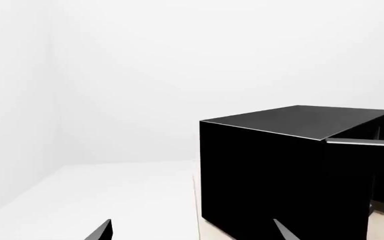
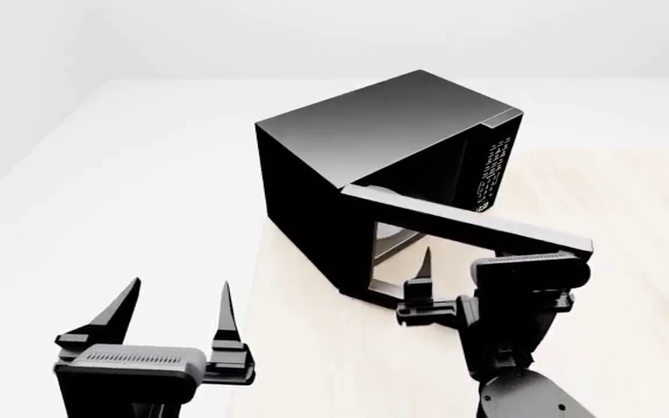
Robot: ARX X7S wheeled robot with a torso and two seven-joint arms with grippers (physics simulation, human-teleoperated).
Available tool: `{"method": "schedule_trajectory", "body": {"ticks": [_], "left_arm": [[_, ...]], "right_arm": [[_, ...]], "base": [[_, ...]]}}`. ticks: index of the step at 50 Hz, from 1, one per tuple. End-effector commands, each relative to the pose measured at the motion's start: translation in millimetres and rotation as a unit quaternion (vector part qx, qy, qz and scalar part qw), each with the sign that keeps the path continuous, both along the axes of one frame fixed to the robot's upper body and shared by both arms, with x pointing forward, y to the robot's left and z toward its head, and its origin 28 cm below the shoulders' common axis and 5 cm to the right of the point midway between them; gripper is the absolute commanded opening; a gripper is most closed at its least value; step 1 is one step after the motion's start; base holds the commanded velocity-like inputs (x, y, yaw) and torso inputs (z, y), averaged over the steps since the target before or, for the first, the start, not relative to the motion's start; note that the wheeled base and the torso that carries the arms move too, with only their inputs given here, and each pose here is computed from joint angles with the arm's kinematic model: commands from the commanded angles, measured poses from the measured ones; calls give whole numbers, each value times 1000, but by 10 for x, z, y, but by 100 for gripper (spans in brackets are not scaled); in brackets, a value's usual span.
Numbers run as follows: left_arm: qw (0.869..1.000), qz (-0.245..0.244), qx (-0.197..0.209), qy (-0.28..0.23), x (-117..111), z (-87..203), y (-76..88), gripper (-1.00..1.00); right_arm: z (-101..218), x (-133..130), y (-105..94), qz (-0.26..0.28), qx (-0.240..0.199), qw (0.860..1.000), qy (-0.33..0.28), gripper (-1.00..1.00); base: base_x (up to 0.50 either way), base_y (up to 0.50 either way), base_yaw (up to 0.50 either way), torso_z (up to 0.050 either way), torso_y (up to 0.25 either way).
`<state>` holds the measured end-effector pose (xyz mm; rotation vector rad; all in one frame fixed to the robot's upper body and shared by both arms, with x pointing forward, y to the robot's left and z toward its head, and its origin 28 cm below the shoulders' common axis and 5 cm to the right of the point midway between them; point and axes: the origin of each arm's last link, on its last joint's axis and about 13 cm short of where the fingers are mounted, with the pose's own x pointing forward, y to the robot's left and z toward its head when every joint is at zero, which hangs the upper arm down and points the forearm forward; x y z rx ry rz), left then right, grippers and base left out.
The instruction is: Close the microwave.
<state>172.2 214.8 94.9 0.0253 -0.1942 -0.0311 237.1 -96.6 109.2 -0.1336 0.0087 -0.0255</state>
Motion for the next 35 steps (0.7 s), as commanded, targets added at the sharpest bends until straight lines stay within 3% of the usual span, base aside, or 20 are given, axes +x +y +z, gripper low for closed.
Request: {"method": "schedule_trajectory", "body": {"ticks": [1,35], "left_arm": [[1000,0,0,0,10,3,3,100],[1000,-1,2,1,5,-10,-2,100]], "right_arm": [[-275,-21,-30,-6,0,997,81,100],[-309,271,-127,-1,-15,997,82,100]], "base": [[0,0,0,0,0],[0,0,0,-2,0]]}}
